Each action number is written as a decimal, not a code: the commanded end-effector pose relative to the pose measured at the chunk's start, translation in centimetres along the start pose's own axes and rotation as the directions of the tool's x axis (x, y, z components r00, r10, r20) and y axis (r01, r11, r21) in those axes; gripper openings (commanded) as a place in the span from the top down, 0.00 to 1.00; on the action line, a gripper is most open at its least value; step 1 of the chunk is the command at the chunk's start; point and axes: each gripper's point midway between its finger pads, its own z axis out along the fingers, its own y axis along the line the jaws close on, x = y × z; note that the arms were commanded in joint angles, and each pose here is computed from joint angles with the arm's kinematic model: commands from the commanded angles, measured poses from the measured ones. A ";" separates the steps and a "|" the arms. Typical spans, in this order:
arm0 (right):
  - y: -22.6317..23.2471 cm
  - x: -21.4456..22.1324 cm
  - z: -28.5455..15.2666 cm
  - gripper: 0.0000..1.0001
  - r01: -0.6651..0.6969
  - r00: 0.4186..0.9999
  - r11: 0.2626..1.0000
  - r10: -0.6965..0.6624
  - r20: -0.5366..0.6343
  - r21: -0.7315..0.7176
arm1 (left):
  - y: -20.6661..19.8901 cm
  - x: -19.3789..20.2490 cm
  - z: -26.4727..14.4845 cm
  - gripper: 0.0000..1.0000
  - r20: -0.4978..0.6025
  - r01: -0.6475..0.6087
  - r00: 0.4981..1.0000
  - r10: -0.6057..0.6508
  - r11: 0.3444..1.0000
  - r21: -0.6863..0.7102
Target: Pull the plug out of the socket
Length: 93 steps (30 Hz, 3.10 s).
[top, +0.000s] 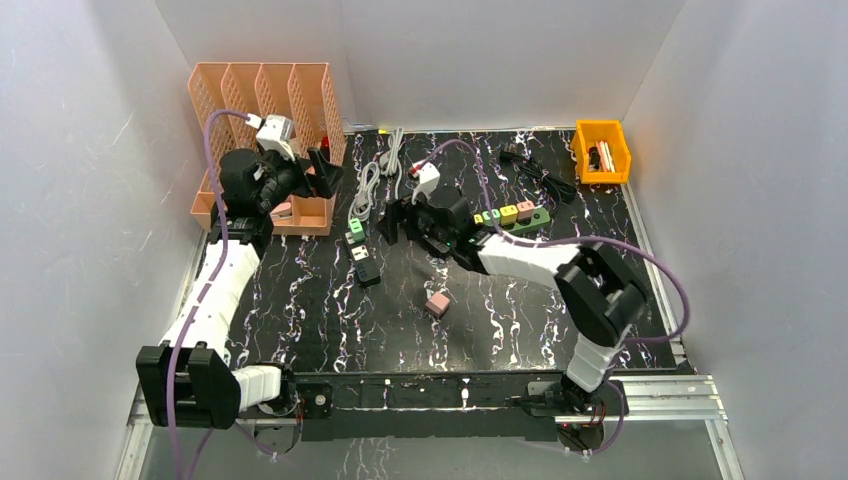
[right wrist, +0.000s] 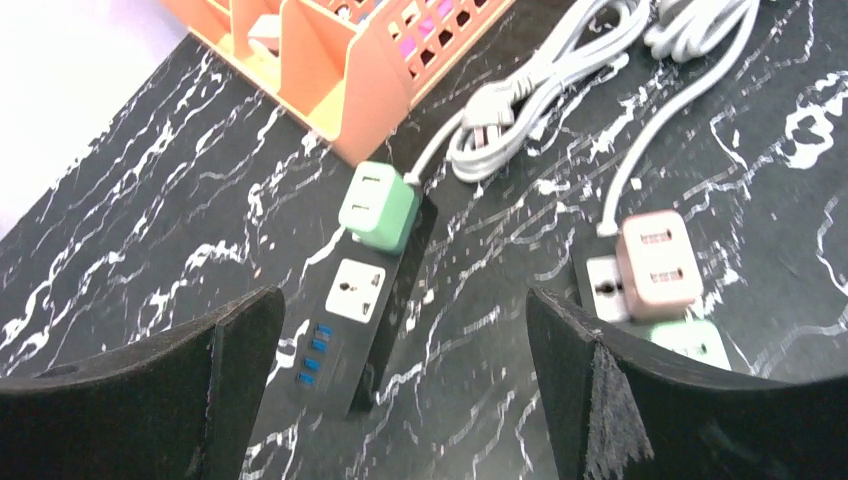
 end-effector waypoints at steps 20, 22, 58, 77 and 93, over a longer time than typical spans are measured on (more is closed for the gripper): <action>4.2 4.4 10.5 0.16 0.240 0.959 0.970 -0.228 -0.168 0.051 | 9.3 6.2 -1.2 0.01 0.174 0.446 0.890 -0.421 0.730 -0.518; 4.1 4.6 10.7 0.20 0.240 0.958 0.969 -0.227 -0.174 0.056 | 9.1 6.9 -1.5 0.02 0.180 0.467 0.878 -0.443 0.718 -0.516; 7.4 -3.9 9.4 1.00 0.036 0.999 0.998 -0.037 -0.019 -0.049 | -1.8 22.6 -2.0 0.02 -0.134 0.553 0.762 -0.633 0.745 -0.374; 11.8 -8.8 2.6 1.00 -0.178 0.984 0.884 0.164 -0.069 -0.432 | -1.9 18.5 0.6 0.70 0.018 0.589 0.799 -0.601 0.776 -0.224; 3.4 -10.9 -5.9 1.00 -0.054 0.998 0.951 0.043 -0.043 -0.305 | -3.0 21.0 4.1 1.00 -0.212 0.531 0.795 -0.568 0.821 -0.207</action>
